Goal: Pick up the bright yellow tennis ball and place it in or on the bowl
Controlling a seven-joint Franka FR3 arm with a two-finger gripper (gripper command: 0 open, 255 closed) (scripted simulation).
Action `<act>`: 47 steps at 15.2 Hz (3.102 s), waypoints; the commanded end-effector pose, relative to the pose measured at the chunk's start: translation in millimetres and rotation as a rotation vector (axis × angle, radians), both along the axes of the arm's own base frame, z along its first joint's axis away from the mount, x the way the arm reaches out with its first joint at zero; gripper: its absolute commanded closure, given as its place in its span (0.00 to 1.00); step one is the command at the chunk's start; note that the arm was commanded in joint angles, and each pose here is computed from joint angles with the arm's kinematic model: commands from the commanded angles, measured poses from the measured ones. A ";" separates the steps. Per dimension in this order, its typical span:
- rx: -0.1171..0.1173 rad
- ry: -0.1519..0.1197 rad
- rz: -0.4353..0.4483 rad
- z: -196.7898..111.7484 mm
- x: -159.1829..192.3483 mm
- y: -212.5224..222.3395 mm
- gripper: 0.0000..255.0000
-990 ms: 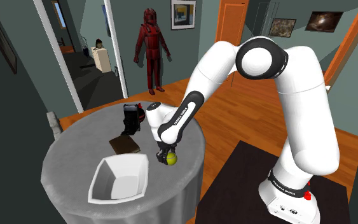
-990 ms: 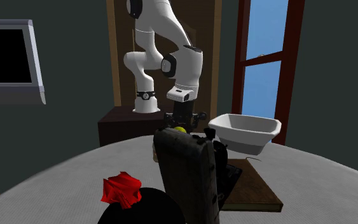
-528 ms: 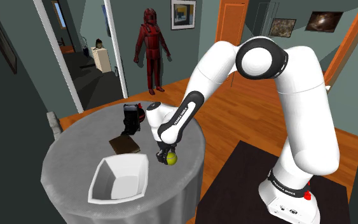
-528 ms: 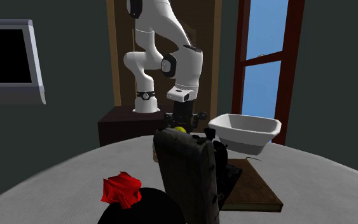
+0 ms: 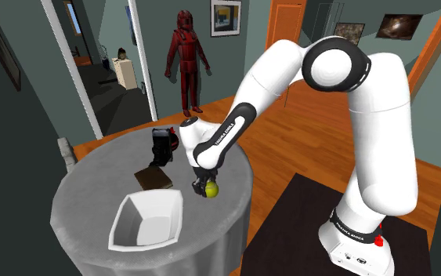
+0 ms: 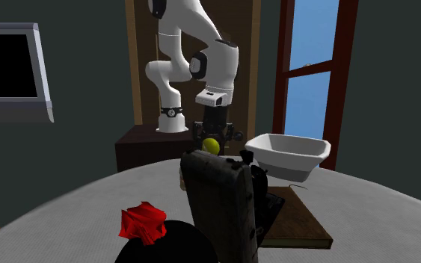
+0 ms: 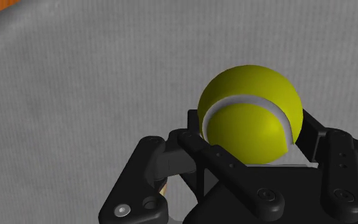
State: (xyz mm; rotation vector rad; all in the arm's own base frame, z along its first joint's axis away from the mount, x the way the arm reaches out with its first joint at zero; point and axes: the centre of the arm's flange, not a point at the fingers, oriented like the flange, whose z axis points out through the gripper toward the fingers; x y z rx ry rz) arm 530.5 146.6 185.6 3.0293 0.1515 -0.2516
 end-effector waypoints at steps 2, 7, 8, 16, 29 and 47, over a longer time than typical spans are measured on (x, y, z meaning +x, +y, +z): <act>0.000 0.000 0.000 15.5 0.9 0.8 1.00; 0.000 0.000 0.000 41.9 0.9 0.8 1.00; 0.000 0.000 0.000 47.2 0.9 0.8 1.00; 0.000 0.000 0.000 89.5 0.9 0.8 1.00; 0.000 0.000 0.000 135.2 18.5 50.6 1.00; 0.000 0.000 0.000 125.4 87.9 246.7 1.00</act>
